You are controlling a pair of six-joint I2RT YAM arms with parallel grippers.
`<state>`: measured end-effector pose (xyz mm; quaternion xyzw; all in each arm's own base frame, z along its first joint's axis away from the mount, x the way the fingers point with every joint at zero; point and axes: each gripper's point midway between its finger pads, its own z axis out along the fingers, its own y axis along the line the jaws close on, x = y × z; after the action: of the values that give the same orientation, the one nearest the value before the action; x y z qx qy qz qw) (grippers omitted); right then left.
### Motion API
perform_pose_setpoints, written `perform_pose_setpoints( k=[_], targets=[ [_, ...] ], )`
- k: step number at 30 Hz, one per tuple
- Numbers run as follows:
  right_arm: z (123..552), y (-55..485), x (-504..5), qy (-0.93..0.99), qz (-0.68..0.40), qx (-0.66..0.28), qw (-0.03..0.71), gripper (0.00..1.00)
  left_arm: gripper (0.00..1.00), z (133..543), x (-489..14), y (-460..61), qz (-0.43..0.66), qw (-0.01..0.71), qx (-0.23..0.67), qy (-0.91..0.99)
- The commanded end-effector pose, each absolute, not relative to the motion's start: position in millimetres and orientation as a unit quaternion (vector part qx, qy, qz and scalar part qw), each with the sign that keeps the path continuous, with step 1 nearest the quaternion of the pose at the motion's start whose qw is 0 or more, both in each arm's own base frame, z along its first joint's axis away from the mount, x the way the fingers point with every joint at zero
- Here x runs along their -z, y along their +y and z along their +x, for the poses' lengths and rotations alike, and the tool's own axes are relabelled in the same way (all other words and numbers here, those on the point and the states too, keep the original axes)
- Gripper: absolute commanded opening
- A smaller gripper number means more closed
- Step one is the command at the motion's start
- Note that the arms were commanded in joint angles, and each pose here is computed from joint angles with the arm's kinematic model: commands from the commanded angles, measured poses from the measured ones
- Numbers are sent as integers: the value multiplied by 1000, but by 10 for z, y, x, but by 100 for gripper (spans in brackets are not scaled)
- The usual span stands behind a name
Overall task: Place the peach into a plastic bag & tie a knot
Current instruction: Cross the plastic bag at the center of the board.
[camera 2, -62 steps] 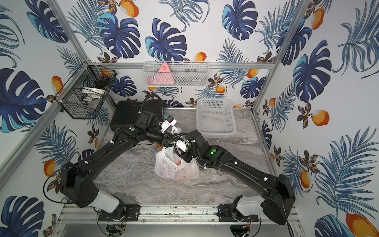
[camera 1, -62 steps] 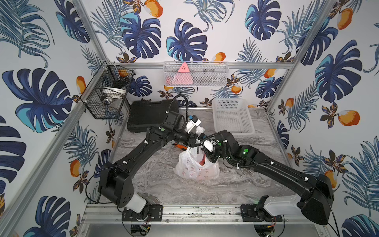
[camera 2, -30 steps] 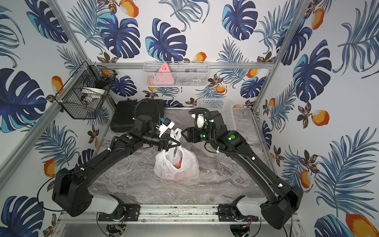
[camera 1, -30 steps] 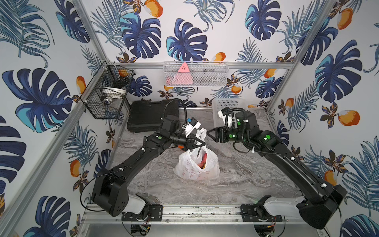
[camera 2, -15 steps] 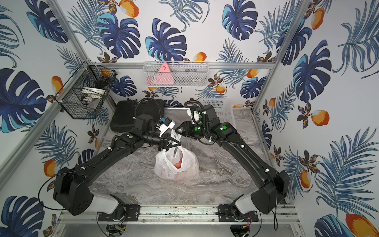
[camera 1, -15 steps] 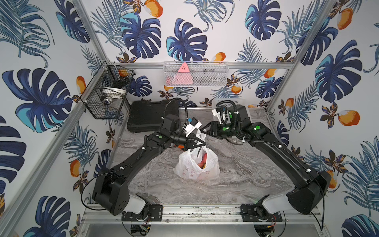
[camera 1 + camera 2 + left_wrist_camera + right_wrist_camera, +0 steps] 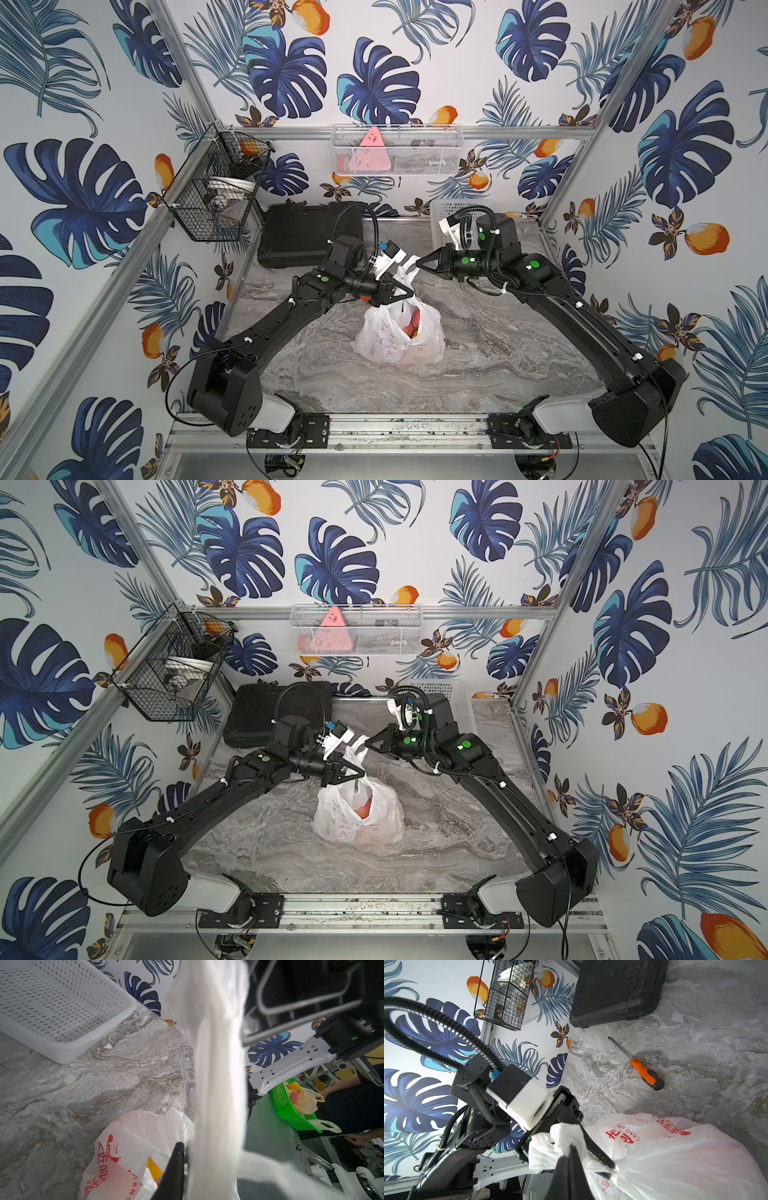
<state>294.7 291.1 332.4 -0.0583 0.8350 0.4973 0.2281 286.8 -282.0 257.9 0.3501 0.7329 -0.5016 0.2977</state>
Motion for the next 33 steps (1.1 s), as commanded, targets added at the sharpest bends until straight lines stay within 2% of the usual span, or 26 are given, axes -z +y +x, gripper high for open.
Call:
perform_pose_setpoints(
  k=[1,9,12,18,21,26,33],
  targets=[
    [2949,2936,-3462,818,-66,-517,244,0,16,2930,-2616,-2836,339,304,509,731],
    [3112,2627,-3378,829,-31,-492,265,0,11,2882,-2642,-2811,337,304,514,728],
    [3067,2625,-3352,828,-35,-495,259,0,6,2892,-2609,-2792,333,300,515,731],
    [2981,2544,-3130,844,-33,-473,251,0,3,2942,-2616,-2759,321,303,515,735],
    [2890,2474,-3048,852,-43,-456,252,0,2,2994,-2616,-2716,308,302,514,741],
    [2589,2565,-3173,830,-102,-486,254,0,2,3008,-2644,-2720,296,292,520,746],
    [2099,2966,-2829,842,-180,-470,193,0,2,3034,-2669,-2706,285,289,515,755]
  ],
)
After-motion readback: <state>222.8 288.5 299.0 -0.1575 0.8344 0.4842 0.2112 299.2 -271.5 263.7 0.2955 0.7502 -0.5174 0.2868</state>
